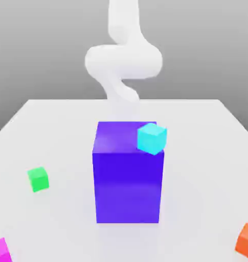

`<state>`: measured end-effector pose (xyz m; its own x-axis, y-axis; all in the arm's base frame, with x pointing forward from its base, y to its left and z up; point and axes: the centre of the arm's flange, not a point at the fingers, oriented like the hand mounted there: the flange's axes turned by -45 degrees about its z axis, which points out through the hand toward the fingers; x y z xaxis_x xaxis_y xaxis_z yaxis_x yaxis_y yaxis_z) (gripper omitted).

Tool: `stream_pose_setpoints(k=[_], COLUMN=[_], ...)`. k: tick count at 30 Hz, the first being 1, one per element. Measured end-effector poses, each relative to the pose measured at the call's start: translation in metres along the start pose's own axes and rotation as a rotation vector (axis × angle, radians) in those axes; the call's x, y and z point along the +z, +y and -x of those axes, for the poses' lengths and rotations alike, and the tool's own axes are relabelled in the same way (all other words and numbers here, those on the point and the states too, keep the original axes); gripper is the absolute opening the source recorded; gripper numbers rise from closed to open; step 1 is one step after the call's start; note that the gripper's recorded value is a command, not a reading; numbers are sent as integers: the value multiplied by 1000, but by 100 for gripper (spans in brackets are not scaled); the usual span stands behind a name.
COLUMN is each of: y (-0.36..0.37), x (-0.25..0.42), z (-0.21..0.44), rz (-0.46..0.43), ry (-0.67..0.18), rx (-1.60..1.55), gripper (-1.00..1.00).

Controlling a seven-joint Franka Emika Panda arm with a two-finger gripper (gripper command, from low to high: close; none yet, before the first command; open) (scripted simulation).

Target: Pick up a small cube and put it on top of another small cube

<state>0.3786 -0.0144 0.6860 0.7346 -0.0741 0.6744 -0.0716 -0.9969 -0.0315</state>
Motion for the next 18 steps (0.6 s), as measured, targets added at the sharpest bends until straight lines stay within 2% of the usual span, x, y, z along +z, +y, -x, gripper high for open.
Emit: stream_pose_setpoints(k=[9, 18], y=[66, 154], x=[149, 286], z=[0, 53], rz=[103, 208], ry=[-205, -396], rx=[226, 468], gripper=[0, 0])
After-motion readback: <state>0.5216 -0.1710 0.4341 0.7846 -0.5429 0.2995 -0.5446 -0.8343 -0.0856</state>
